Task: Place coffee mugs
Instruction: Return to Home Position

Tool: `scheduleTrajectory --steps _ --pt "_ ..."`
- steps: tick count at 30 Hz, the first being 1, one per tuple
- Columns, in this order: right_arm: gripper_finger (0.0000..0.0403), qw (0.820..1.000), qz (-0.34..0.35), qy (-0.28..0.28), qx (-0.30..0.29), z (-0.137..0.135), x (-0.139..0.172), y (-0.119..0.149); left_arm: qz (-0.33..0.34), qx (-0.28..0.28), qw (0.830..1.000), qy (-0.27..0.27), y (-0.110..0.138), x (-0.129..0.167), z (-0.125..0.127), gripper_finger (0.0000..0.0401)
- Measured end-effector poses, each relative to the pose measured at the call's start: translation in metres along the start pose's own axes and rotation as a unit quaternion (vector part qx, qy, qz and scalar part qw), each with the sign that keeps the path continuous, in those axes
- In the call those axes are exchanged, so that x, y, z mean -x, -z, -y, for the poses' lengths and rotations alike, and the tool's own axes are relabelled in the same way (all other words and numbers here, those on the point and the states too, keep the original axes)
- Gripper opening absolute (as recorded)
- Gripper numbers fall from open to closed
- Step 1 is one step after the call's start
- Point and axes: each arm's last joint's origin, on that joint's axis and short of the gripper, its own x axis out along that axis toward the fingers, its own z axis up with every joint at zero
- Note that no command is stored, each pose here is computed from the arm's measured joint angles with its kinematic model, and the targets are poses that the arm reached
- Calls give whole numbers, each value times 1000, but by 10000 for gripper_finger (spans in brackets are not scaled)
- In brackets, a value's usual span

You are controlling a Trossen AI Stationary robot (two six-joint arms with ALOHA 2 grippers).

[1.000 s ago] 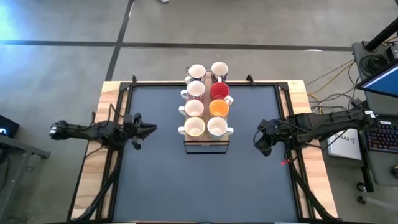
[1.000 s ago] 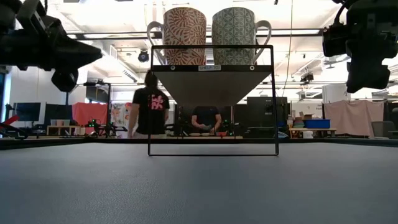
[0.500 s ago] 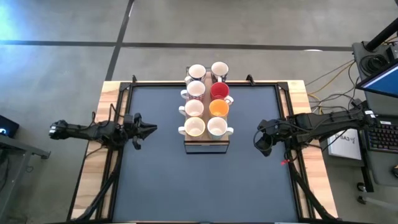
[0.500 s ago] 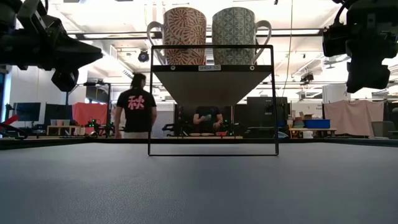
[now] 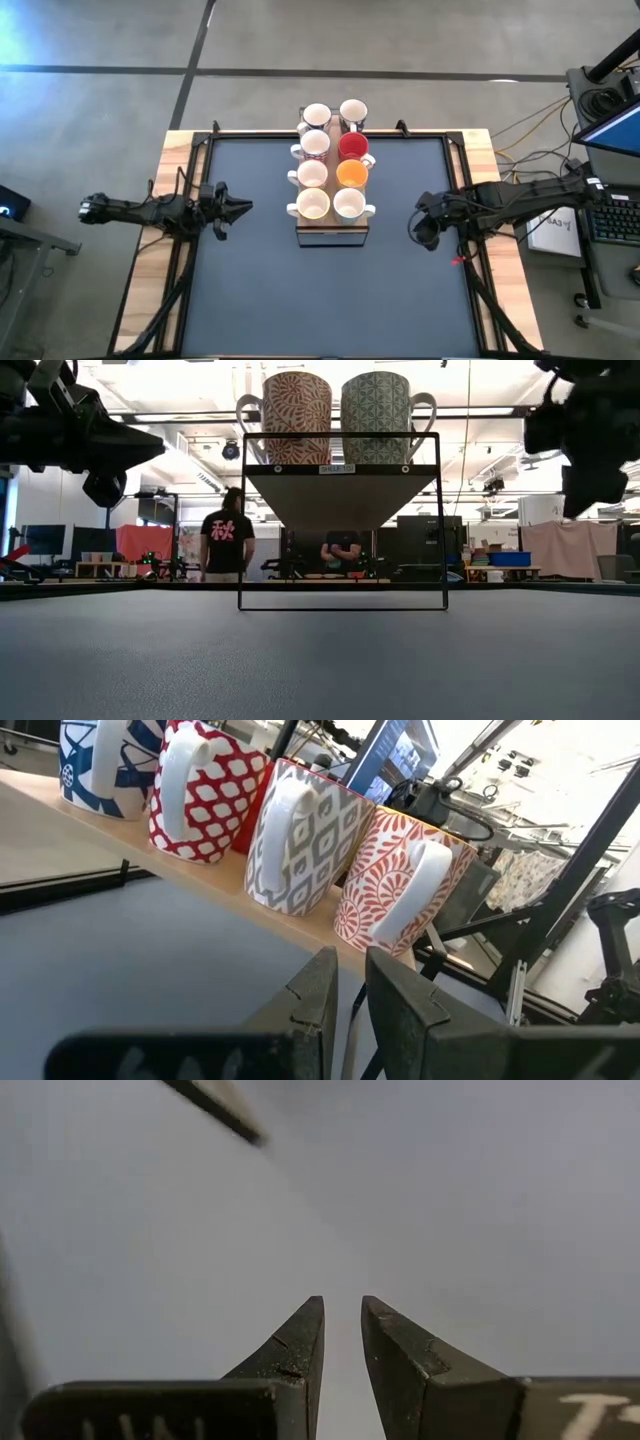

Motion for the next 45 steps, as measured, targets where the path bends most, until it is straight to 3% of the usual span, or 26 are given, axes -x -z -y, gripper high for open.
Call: scheduleTrajectory --steps 3,10,14,17,20,26,36,42,45 --pt "61 999 15 26 29 4 3 2 0 0 1000 0 0 0 0 39" --pt "61 997 64 44 27 11 7 6 0 0 1000 0 0 0 0 39" --pt "61 991 125 34 21 14 14 7 0 0 1000 0 0 0 0 39" --pt "61 981 191 -12 14 11 19 3 0 0 1000 0 0 0 0 39" --pt "61 961 266 -75 25 6 25 -2 0 0 1000 0 0 0 0 39" --pt "61 900 404 -148 75 -2 33 -10 -2 -1 1000 -1 0 0 0 39" --pt "61 792 549 -262 53 9 18 0 -4 -2 1000 -2 1 -1 0 39" --pt "61 769 558 -311 9 20 5 11 -4 -2 1000 -2 1 -1 0 39" --pt "61 768 556 -318 0 24 2 15 -4 -2 1000 -2 1 -1 0 39"
